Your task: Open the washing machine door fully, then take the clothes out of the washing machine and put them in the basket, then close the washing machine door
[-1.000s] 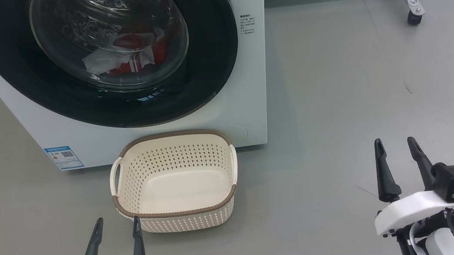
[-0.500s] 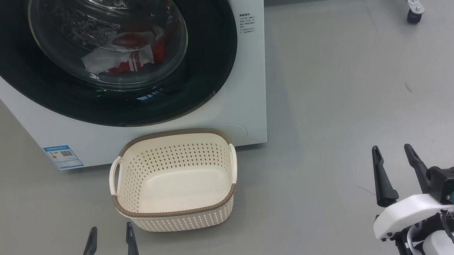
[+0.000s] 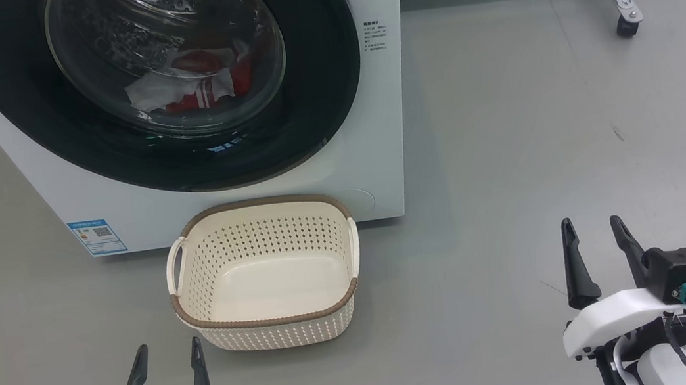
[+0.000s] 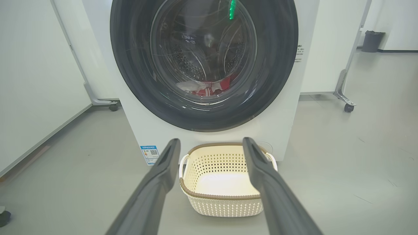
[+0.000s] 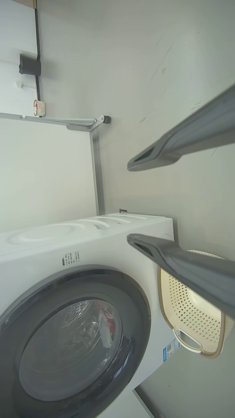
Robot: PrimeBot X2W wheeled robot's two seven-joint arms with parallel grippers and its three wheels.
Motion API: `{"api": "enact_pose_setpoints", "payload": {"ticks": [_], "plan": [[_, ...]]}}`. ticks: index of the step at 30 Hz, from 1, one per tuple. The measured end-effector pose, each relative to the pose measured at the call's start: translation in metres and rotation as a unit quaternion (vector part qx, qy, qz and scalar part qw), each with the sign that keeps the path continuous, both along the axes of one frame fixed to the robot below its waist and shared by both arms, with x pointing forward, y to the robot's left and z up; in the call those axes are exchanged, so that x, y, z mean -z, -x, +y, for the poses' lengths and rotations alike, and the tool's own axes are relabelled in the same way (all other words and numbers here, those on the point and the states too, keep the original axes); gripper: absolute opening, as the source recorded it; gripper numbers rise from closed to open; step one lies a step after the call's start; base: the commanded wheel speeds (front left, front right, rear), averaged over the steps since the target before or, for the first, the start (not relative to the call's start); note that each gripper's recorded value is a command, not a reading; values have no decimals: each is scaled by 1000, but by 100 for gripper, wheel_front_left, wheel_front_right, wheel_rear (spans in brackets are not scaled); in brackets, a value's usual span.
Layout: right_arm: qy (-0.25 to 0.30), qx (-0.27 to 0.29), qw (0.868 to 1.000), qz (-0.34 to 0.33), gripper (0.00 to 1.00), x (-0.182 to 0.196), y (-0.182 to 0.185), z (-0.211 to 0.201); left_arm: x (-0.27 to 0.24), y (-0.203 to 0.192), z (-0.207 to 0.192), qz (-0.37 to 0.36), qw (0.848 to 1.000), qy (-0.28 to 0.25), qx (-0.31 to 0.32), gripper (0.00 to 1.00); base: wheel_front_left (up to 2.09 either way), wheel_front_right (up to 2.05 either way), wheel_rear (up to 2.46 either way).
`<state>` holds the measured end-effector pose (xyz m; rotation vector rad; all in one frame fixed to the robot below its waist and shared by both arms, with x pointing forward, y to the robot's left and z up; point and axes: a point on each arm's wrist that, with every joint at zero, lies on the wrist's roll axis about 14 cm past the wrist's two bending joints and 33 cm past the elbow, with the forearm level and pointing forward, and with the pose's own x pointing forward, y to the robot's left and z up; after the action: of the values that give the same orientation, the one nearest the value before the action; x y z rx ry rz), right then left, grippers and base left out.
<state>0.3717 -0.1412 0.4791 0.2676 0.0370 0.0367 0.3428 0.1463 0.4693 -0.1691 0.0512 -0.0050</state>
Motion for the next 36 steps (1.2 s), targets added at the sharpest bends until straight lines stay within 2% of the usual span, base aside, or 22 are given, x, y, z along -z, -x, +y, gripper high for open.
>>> {"api": "enact_pose_setpoints", "payload": {"ticks": [29,30,32,36], "plan": [[-1,4,1000,0,100,-1,-4,-1,2,0,0,4,1000,-3,-1,100,0,0,0],[-1,4,1000,-1,76,-1,-5,-1,3,0,0,5,1000,-3,-1,100,0,0,0],[-2,3,1000,-2,0,-2,-6,0,3,0,0,6,1000,-3,-1,100,0,0,0],[-7,5,1000,0,0,-1,-9,0,5,-2,-2,9,1000,-3,1,100,0,0,0]]}}
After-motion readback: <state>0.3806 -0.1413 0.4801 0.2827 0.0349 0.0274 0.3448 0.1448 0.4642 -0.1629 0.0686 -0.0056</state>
